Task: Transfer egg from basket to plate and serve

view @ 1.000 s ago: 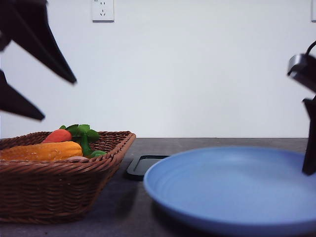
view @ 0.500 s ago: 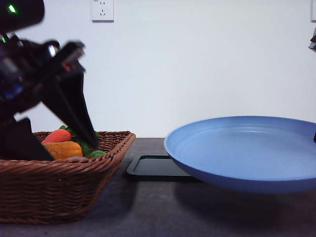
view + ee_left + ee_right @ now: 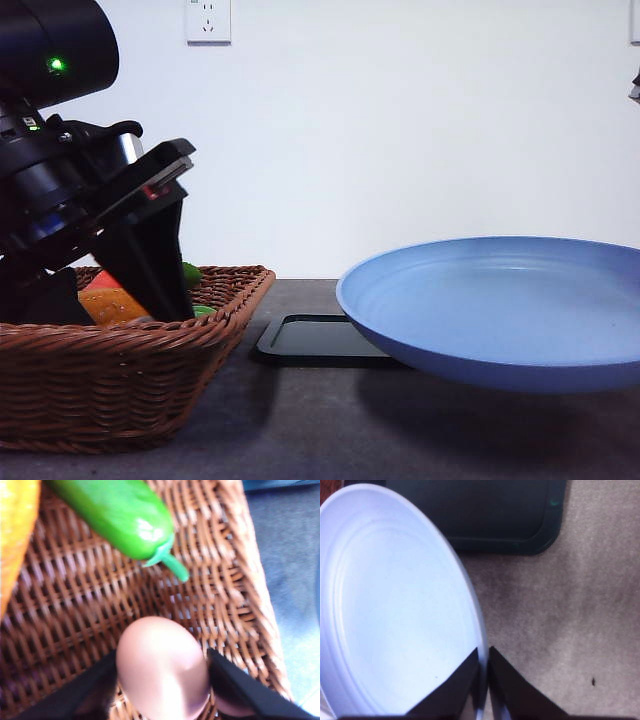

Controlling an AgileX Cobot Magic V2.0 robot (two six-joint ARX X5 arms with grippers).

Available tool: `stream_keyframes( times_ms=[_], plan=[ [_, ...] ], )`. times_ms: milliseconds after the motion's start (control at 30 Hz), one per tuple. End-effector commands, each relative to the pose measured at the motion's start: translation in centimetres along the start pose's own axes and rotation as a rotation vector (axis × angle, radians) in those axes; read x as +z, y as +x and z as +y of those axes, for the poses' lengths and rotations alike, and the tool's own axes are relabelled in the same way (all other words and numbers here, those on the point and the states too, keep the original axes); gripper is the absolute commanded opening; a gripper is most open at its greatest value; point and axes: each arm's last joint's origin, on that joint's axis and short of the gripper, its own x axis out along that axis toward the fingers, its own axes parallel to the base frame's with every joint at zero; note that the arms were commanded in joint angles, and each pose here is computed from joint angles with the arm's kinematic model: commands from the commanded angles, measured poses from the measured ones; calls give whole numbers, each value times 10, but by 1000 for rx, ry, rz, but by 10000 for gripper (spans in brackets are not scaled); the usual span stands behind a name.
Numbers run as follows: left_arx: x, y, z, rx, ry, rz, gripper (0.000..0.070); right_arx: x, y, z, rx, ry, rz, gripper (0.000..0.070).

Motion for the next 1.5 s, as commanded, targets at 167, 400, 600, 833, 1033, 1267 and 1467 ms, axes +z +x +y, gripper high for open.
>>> stream_keyframes(
  times_ms=[167,400,600,833,1033,1267,1467],
  plan=[
    [2,0,-2,13,53,45,183,3,-1,1,12,-20,-10,0],
    [26,-25,-20,27,119,81,182,0,-1,2,34,-7,17,0],
    [57,-54,-56,-82,211,5,183,-6,-1,3,82,25,85,0],
    [62,-58,-109,-265,400,-123,183,-7,-1,4,137,31,101,0],
    [42,-36,-147,-271,603,-144,183,-8,-1,4,129,32,103,0],
    [19,6,-164,-189,781,-56,184,-8,-1,4,130,34,107,0],
    [12,33,-161,-161,804,23,196,-8,-1,4,130,35,109,0]
  ],
)
